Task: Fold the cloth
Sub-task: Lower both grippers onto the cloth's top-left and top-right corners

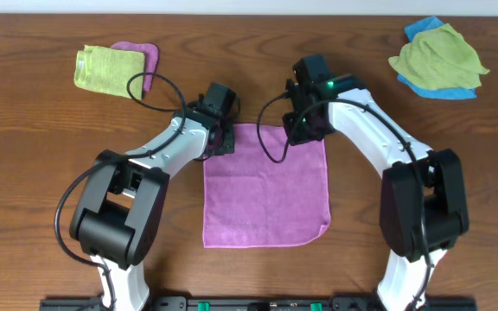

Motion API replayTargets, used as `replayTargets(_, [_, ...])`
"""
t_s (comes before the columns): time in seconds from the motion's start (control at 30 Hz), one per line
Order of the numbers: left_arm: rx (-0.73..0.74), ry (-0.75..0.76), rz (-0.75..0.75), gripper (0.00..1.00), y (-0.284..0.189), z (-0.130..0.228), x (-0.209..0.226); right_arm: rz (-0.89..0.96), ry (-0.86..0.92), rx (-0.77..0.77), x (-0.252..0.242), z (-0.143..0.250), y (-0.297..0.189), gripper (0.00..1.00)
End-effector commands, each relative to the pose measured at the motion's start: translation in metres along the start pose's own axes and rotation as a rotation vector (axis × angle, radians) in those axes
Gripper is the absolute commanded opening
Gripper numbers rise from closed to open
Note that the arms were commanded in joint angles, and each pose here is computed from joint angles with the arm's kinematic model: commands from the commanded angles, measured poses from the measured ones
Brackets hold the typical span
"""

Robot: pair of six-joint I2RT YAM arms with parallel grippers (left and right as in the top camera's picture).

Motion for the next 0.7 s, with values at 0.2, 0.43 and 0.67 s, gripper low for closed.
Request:
replayTargets(0.2, [0.044,0.001,-0.01,0.06,0.011,0.006,0.003,0.021,0.084,0.026,-0.028,0.023,0.012,0.01])
replayTargets(0.43, [0.044,0.002,-0.01,0.06,0.011,0.006,0.003,0.026,0.08,0.009,-0.028,0.022,0.015,0.01])
replayTargets(0.67, [0.043,0.002,-0.009,0.06,0.011,0.006,0.003,0.039,0.083,0.019,-0.03,0.031,0.027,0.01])
Point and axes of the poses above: each gripper's point midway between its finger pads, its own y axis out along the fingers, its own x axis along the line the jaws close on, z = x × y, the point moved 9 cm from there along -y, back along the fingers, and after that the axes turned 10 degrees about -y, right-handed, at the moved point
